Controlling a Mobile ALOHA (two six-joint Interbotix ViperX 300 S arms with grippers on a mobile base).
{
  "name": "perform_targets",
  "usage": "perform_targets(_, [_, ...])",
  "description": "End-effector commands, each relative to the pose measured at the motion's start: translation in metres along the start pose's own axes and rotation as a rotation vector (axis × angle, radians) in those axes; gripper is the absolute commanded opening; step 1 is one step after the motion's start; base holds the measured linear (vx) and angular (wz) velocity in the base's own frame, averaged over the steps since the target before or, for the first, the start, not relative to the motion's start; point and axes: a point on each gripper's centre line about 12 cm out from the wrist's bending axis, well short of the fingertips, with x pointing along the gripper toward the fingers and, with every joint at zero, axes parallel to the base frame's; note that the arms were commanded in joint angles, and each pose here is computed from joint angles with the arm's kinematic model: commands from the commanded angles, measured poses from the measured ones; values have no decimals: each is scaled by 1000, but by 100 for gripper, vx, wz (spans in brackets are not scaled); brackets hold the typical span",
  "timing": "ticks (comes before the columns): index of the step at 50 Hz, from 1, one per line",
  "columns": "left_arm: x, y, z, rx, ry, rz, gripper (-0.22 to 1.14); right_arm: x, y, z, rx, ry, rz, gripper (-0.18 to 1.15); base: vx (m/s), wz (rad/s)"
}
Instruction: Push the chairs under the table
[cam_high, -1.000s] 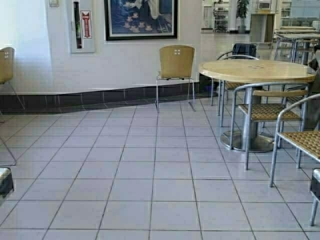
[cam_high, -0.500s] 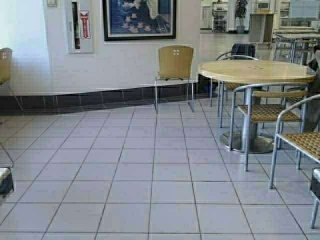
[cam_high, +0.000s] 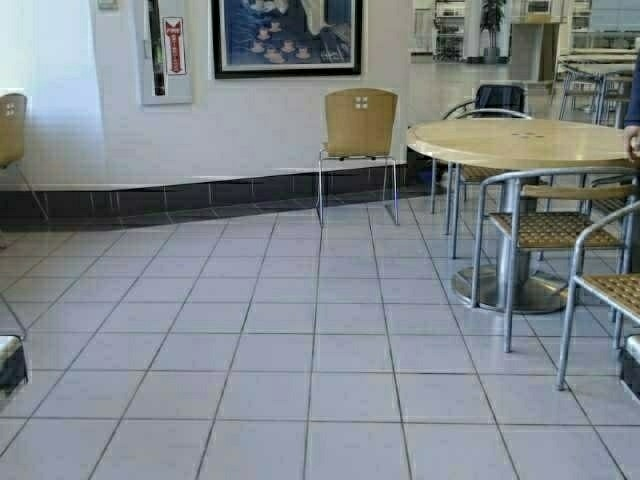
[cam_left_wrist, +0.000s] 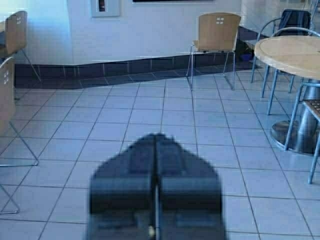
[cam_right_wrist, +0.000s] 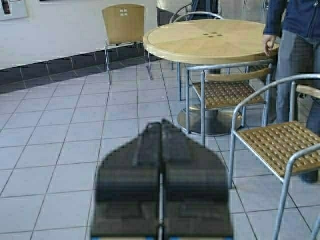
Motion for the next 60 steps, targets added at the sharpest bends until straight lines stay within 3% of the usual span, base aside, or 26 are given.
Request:
perform_targets(1, [2,0,2,-8,-6,-2,3,1,0,6,3,-18,-1,4,25,2])
perform_targets(22, [-5,0,3,4,-26,-3,3,-1,0,10,37,-37,-1,4,30,8])
perform_targets(60, [-6,0,5,-9,-34,-3,3,-5,0,14,53,-57,0,4,32,30])
